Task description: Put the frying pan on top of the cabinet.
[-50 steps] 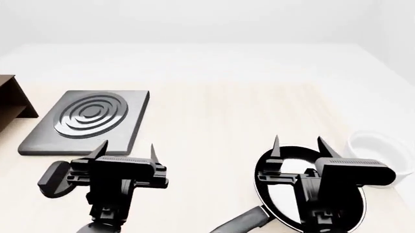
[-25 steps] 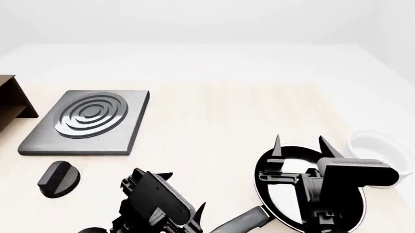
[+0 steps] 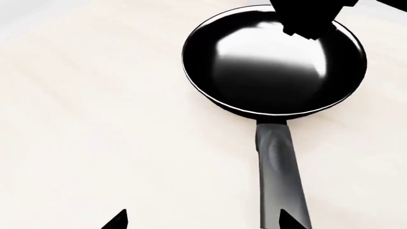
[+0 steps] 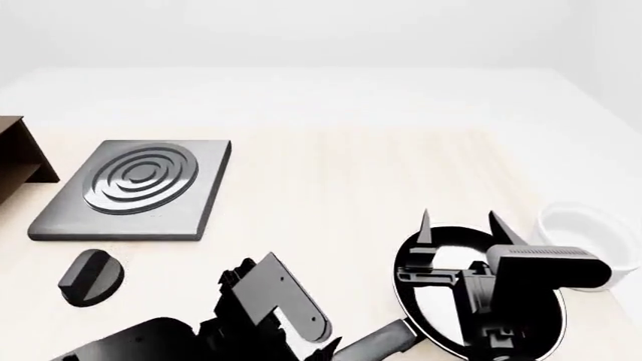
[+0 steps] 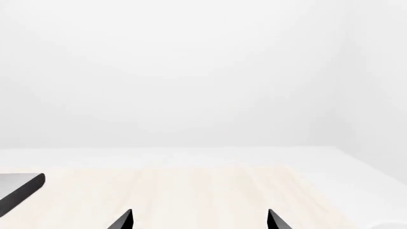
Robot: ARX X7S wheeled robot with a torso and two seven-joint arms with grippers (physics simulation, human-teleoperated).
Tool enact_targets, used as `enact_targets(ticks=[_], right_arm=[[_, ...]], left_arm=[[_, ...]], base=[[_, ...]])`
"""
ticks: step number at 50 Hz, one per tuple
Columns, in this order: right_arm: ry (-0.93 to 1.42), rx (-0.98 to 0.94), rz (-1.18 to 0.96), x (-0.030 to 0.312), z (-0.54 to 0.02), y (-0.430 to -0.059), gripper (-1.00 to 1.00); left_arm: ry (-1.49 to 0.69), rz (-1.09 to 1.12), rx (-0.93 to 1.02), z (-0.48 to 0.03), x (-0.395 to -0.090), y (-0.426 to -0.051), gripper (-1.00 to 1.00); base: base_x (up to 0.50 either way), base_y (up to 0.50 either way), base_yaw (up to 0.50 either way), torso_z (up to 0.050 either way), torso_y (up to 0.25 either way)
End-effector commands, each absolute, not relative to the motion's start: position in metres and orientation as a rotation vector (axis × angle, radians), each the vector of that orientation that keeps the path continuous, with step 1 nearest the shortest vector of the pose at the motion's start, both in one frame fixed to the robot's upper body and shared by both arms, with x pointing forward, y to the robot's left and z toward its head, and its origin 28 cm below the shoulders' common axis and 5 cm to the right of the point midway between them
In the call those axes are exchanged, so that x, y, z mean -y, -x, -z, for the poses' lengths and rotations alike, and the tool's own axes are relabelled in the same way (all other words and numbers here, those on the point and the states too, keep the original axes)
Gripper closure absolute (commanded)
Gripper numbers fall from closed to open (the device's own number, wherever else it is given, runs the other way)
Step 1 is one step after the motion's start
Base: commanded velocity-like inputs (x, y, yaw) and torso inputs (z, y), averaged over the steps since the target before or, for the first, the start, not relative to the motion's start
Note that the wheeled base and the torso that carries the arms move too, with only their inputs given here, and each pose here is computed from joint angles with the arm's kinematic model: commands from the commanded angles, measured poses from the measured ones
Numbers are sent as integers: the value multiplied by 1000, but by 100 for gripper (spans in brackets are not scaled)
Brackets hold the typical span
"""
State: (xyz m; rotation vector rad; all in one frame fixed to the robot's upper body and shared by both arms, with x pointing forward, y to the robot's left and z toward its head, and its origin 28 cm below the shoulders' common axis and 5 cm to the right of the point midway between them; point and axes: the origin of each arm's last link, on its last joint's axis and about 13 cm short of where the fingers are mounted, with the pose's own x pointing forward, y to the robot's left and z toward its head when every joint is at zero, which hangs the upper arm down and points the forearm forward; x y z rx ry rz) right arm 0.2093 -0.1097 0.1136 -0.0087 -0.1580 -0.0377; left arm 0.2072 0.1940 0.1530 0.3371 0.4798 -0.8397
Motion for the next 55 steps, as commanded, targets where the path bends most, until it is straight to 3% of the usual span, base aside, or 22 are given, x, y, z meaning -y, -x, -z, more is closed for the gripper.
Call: enact_targets(ticks=[1, 22, 55], right_arm=[[8, 155, 31, 109, -113, -209, -100], [4, 165, 33, 109, -115, -207, -100], [0, 170, 30, 110, -117, -206, -100]], left_arm=[[-355, 911, -527, -167, -185, -211, -100], [-399, 1039, -565, -159, -164, -196, -100], [-396, 1040, -672, -130, -154, -203, -100]], base=[[0, 0, 0, 0, 0], [0, 0, 0, 0, 0], [0, 0, 0, 0, 0]])
